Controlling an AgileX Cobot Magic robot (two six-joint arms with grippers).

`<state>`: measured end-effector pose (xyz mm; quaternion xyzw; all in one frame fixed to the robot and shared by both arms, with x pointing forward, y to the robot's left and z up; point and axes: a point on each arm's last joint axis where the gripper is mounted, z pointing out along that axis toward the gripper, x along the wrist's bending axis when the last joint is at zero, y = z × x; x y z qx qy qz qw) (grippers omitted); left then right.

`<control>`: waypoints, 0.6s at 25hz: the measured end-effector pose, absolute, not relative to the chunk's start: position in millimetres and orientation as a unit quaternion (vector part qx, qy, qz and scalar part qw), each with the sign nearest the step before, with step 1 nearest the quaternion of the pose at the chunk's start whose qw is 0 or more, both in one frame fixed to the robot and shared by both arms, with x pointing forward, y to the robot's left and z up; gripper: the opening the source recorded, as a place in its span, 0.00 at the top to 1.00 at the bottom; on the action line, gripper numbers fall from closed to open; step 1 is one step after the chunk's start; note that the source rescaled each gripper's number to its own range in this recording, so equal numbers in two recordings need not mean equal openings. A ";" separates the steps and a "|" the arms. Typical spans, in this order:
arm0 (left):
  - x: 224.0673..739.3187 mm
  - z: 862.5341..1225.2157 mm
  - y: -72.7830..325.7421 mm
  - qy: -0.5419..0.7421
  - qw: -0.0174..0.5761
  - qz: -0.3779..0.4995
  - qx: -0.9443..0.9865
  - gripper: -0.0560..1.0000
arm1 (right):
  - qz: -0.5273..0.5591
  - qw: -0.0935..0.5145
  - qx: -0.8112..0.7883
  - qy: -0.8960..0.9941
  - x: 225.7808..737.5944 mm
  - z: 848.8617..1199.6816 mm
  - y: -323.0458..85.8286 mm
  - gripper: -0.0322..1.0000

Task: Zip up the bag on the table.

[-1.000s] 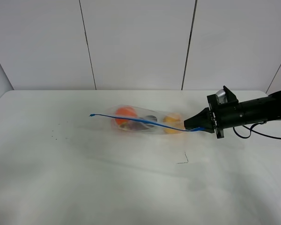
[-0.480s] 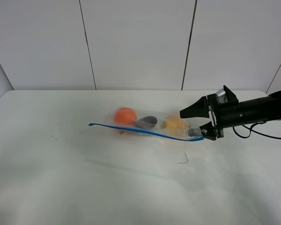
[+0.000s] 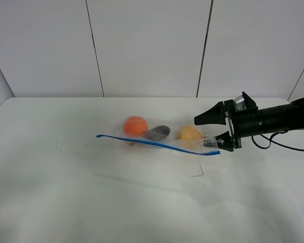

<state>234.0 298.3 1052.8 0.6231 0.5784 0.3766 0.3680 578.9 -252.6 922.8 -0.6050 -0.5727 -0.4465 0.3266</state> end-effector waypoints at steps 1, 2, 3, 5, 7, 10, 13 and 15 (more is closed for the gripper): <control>234.0 1052.8 298.3 0.578 0.368 0.377 0.623 0.00 | -0.446 0.321 -0.601 -0.580 578.0 925.1 -252.8 0.00; 234.0 1052.8 298.3 0.578 0.368 0.377 0.623 0.00 | -0.444 0.309 -0.598 -0.591 577.1 927.8 -253.5 0.00; 234.0 1052.8 298.3 0.578 0.368 0.377 0.623 0.00 | -0.439 0.291 -0.595 -0.607 576.2 932.9 -254.7 0.00; 234.0 1052.8 298.3 0.578 0.368 0.377 0.623 0.00 | -0.420 0.242 -0.592 -0.644 575.2 945.5 -259.0 0.00; 234.0 1052.8 298.3 0.578 0.368 0.377 0.623 0.00 | -0.384 0.172 -0.597 -0.683 573.1 962.6 -267.1 0.00; 234.0 1052.8 298.3 0.578 0.368 0.377 0.623 0.00 | -0.316 0.060 -0.613 -0.721 563.7 988.2 -283.3 0.00; 234.0 1052.8 298.3 0.578 0.368 0.377 0.623 0.00 | -0.252 -0.022 -0.629 -0.735 548.2 1013.1 -297.8 0.00; 234.0 1052.8 298.3 0.578 0.368 0.377 0.623 0.00 | -0.229 -0.067 -0.627 -0.741 536.9 1031.4 -304.0 0.00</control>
